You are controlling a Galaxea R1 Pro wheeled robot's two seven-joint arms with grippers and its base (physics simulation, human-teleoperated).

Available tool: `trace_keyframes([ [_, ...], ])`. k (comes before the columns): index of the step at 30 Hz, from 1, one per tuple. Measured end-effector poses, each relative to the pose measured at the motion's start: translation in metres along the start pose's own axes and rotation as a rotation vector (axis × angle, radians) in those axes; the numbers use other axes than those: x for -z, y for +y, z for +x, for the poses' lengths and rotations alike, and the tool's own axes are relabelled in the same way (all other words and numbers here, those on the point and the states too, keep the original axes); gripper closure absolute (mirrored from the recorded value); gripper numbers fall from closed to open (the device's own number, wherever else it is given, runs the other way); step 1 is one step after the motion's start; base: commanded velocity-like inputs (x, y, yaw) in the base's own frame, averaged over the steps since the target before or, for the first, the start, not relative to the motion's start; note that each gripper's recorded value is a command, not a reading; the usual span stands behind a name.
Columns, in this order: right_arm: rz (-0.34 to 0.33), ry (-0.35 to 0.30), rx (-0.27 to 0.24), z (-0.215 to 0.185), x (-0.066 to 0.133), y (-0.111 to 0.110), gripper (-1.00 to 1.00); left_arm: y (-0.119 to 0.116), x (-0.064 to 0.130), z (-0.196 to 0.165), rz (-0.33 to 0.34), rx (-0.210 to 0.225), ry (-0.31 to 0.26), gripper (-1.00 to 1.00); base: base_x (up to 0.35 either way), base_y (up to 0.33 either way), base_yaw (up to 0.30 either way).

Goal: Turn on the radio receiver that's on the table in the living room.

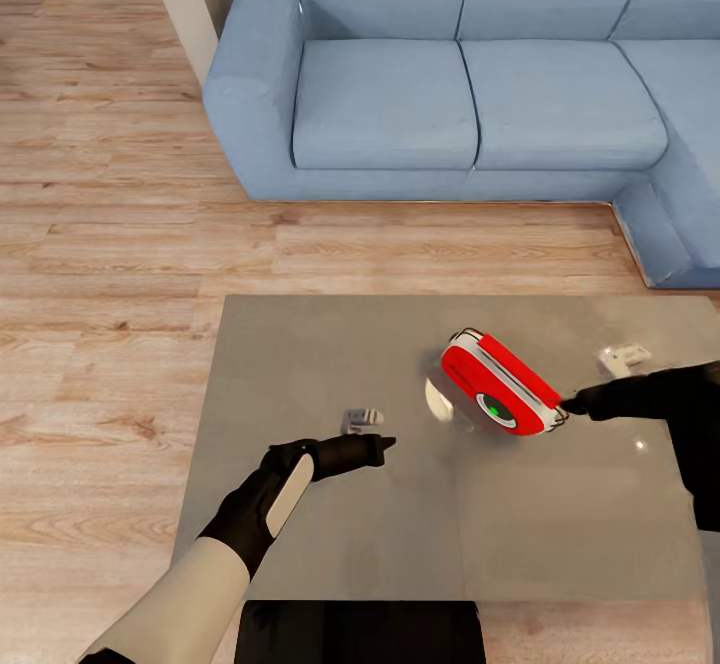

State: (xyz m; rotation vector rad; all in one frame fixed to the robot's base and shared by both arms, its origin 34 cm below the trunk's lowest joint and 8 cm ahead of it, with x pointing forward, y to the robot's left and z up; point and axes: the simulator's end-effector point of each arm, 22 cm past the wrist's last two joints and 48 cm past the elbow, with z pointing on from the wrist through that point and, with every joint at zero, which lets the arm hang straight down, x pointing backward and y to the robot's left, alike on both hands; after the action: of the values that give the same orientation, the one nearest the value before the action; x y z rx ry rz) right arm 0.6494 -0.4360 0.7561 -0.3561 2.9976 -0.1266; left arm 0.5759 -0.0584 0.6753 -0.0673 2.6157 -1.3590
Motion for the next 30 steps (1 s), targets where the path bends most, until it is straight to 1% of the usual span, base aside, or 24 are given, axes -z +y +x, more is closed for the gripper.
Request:
trace_keyframes([
  [3,0.009,0.045,-0.014,0.031,-0.004,-0.004,-1.00,0.000,0.000,0.000,0.001,0.001,0.001,1.00,0.000,0.000,0.000],
  [4,0.013,0.070,-0.027,0.048,-0.006,-0.007,-1.00,0.000,0.000,0.000,0.001,0.001,0.001,1.00,0.000,0.000,0.000],
  [6,0.021,0.129,-0.065,0.090,-0.009,-0.014,-1.00,0.000,0.000,0.000,0.002,0.001,0.001,1.00,0.000,0.000,0.000],
  [7,0.023,0.145,-0.077,0.101,-0.009,-0.015,-1.00,0.000,0.000,0.001,0.001,0.001,0.002,1.00,0.000,0.000,0.000],
  [8,0.036,0.186,-0.113,0.132,-0.008,-0.023,-1.00,0.000,0.000,0.001,0.001,0.002,0.003,1.00,0.000,0.000,0.000],
  [9,0.046,0.214,-0.139,0.154,-0.006,-0.028,-1.00,0.000,0.000,0.002,0.001,0.003,0.004,1.00,0.000,0.000,0.000],
  [10,0.058,0.233,-0.145,0.173,-0.004,-0.035,-1.00,0.000,0.000,0.002,0.001,0.004,0.005,1.00,0.000,0.000,0.000],
  [11,0.064,0.244,-0.148,0.184,-0.003,-0.038,-1.00,0.000,0.000,0.002,0.001,0.004,0.005,1.00,0.000,0.000,0.000],
  [13,0.094,0.293,-0.158,0.229,0.006,-0.050,-1.00,0.000,0.000,0.002,0.002,0.008,0.005,1.00,0.000,0.000,0.000],
  [14,0.100,0.307,-0.163,0.242,0.009,-0.054,-1.00,0.000,0.000,0.003,0.003,0.010,0.005,1.00,0.000,0.000,0.000],
  [17,0.144,0.377,-0.176,0.316,0.034,-0.073,-1.00,0.000,-0.001,0.003,0.007,0.019,0.002,1.00,0.000,0.000,0.000],
  [19,0.155,0.418,-0.187,0.367,0.053,-0.075,-1.00,-0.001,-0.001,0.002,0.010,0.025,0.000,1.00,0.000,0.000,0.000],
  [22,0.157,0.489,-0.208,0.450,0.085,-0.058,-1.00,-0.001,-0.001,0.002,0.011,0.031,-0.002,1.00,0.000,0.000,0.000],
  [23,0.157,0.515,-0.206,0.477,0.095,-0.050,-1.00,-0.001,-0.001,0.002,0.011,0.033,-0.001,1.00,0.000,0.000,0.000],
  [24,0.149,0.556,-0.192,0.516,0.110,-0.035,-1.00,-0.001,-0.001,0.003,0.011,0.036,0.003,1.00,0.000,0.000,0.000],
  [25,0.139,0.573,-0.191,0.532,0.114,-0.027,-1.00,-0.001,-0.001,0.004,0.012,0.037,0.004,1.00,0.000,0.000,0.000],
  [28,0.058,0.670,-0.177,0.616,0.134,0.020,-1.00,-0.001,-0.001,0.005,0.011,0.041,0.010,1.00,0.000,0.000,0.000],
  [29,0.017,0.719,-0.180,0.653,0.137,0.046,-1.00,-0.001,-0.001,0.006,0.011,0.042,0.013,1.00,0.000,0.000,0.000],
  [30,-0.005,0.736,-0.191,0.667,0.136,0.060,-1.00,-0.001,-0.001,0.006,0.011,0.043,0.014,1.00,0.000,0.000,0.000],
])
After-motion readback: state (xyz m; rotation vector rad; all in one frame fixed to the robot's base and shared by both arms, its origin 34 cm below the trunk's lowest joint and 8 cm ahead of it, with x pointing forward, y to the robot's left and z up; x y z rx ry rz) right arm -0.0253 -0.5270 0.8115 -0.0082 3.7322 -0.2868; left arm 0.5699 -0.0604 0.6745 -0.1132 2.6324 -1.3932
